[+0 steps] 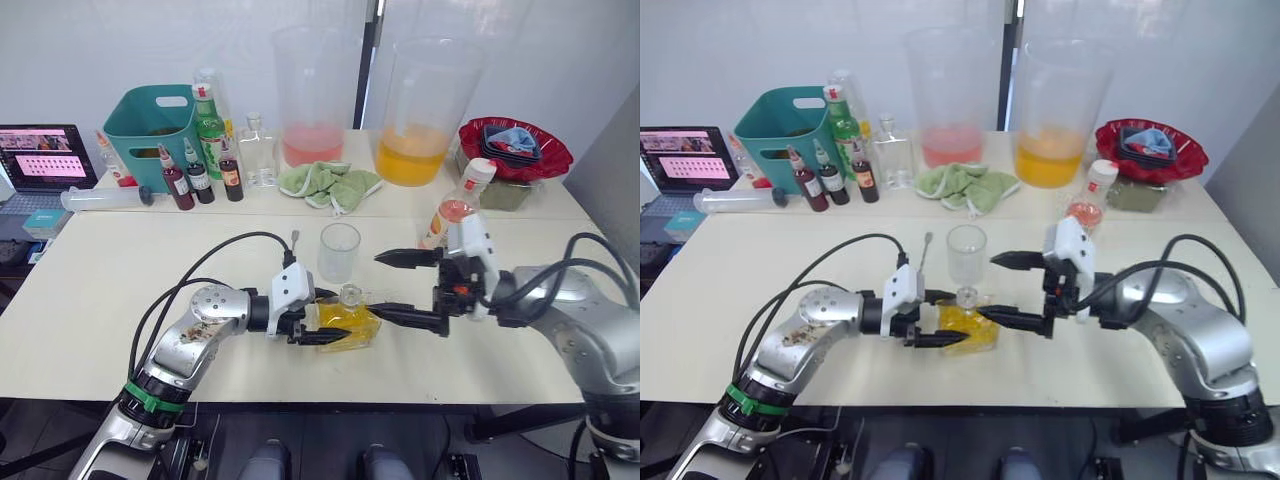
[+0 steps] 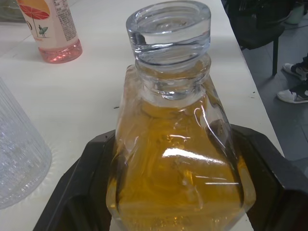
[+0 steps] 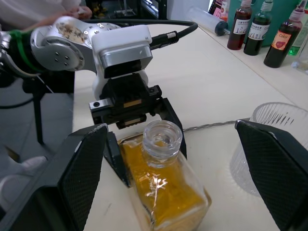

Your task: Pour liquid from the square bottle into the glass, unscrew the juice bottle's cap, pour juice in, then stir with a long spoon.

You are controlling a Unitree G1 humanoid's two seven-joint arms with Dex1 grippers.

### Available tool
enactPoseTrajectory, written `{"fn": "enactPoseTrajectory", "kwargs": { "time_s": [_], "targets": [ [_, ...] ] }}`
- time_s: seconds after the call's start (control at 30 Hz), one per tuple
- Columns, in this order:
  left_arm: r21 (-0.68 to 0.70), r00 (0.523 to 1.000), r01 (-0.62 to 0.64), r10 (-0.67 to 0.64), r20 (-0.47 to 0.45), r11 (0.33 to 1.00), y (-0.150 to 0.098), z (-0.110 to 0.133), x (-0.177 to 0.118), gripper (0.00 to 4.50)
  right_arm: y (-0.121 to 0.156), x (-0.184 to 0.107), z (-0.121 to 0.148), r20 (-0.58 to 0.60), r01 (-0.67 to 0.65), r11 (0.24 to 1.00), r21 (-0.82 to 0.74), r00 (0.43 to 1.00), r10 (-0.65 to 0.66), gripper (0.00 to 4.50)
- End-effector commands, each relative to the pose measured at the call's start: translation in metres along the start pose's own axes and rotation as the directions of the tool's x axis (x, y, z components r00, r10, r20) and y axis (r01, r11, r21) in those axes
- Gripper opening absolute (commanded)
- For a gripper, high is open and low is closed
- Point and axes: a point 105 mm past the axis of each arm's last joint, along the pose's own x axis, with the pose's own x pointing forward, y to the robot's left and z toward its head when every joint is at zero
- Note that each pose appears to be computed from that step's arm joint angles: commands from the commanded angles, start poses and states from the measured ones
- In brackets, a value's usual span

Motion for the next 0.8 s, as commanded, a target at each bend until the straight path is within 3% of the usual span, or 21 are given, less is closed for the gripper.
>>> {"fn": "enactPoseTrajectory", "kwargs": {
  "time_s": [0.03,0.33,0.67,0.7,0.8],
  "targets": [
    [0.016,1.0,0.02,-0.02,-0.008,1.0,-0.001,0.003,0.001,2.77,-0.001,0.01,0.007,0.026,0.024,0.997,-0.078,0.999,-0.022,4.5],
    [0.028,0.999,0.027,-0.027,-0.02,0.999,-0.001,0.002,0.0,2.77,0.008,0.025,-0.002,0.019,-0.018,0.999,-0.046,1.0,0.018,4.5],
    [0.027,0.999,0.024,-0.023,-0.04,0.999,0.0,-0.002,0.001,2.77,0.01,0.032,-0.011,-0.005,-0.032,0.999,0.04,0.999,0.033,1.28],
    [0.027,0.999,0.023,-0.022,-0.04,0.999,0.0,-0.003,0.001,2.77,0.01,0.032,-0.011,-0.004,-0.035,0.999,0.042,0.999,0.035,1.06],
    [0.027,0.999,0.022,-0.021,-0.041,0.999,0.0,-0.003,0.001,2.77,0.011,0.033,-0.009,0.007,-0.041,0.998,0.043,0.999,0.041,1.06]
  ]
}}
